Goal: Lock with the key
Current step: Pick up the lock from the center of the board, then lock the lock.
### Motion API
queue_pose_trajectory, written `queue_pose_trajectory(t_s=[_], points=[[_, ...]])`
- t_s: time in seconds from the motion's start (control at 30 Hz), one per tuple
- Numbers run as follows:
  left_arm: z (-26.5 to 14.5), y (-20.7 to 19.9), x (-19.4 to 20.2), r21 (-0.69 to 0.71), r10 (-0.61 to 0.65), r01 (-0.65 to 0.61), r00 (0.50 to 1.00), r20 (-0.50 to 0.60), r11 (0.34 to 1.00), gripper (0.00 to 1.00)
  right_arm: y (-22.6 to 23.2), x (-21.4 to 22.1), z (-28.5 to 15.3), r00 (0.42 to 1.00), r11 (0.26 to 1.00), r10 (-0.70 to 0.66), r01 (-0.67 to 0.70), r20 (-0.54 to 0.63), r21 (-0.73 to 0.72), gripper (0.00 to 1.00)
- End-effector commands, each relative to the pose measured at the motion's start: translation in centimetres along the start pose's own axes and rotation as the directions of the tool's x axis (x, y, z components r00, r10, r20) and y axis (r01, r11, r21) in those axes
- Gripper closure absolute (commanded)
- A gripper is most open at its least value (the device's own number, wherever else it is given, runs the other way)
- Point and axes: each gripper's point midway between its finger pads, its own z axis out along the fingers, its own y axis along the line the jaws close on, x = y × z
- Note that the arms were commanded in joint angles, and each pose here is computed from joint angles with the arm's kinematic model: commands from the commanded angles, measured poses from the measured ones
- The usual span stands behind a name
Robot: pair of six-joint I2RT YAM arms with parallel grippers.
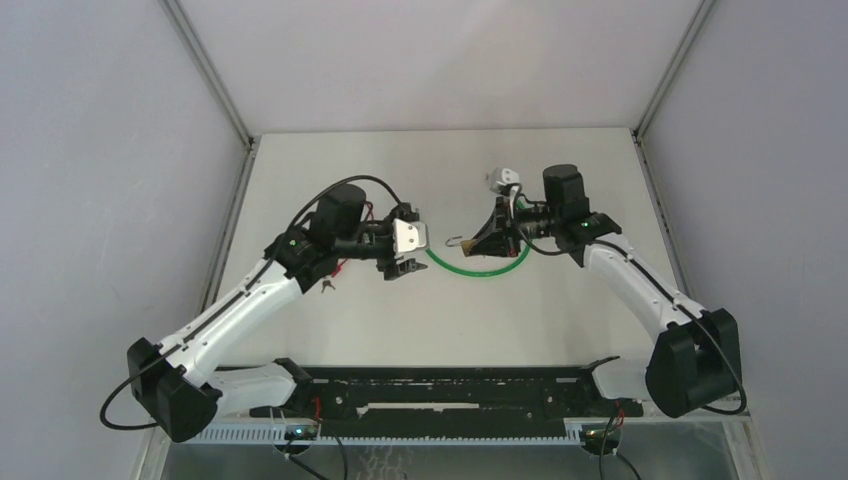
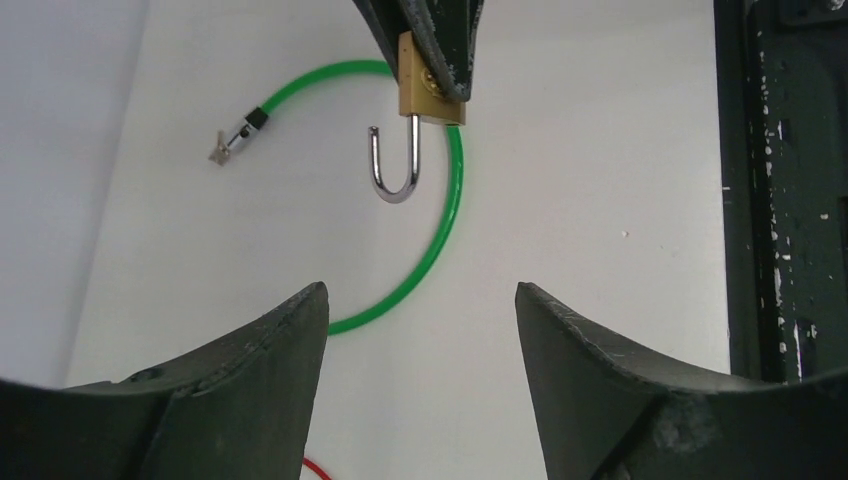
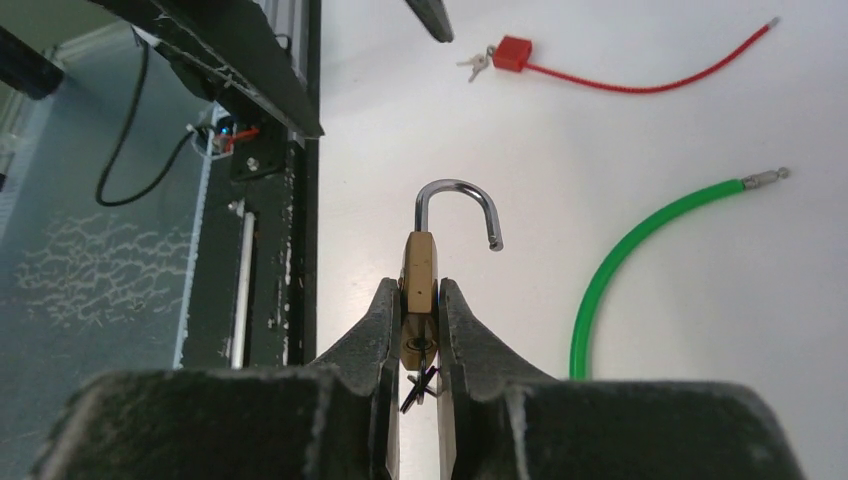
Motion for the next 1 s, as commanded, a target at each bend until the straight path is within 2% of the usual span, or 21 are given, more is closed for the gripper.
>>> queue_pose_trajectory(t_s=[0.0, 0.13, 0.43, 0.7, 0.8, 0.97], points=[[-0.4, 1.0, -3.3, 0.029, 0.051, -0.052, 0.997, 0.058, 0.998, 0.26, 3.4, -4.2, -1.5, 0.993, 0.992, -0.074, 0.082, 0.091, -0.091, 1.0], [0.1, 0.7, -5.1, 0.074, 0.041, -0.05, 0.993, 0.11, 0.996, 0.23, 4.4, -4.8, -1.8, 0.992, 0.99, -0.064, 0.076, 0.106, -0.121, 1.0], [2.0, 0.2, -6.0, 0.075, 0.05, -0.055, 0.997, 0.058, 0.996, 0.27, 4.9, -4.6, -1.6, 0.994, 0.987, -0.036, 0.051, 0.101, -0.151, 1.0], [3.4, 0.4, -5.6, 0.035, 0.034, -0.035, 0.999, 0.015, 0.999, 0.48, 4.6, -4.3, -1.5, 0.995, 0.989, -0.035, 0.048, 0.094, -0.142, 1.0], [3.7, 0.5, -5.8, 0.025, 0.015, -0.015, 1.0, 0.02, 1.0, 0.61, 4.6, -4.3, -1.6, 0.995, 0.989, -0.041, 0.054, 0.093, -0.137, 1.0], [4.1, 0.7, -5.5, 0.014, -0.006, 0.006, 1.0, 0.004, 1.0, 0.69, 4.6, -4.3, -1.7, 0.994, 0.989, -0.063, 0.074, 0.093, -0.126, 1.0]])
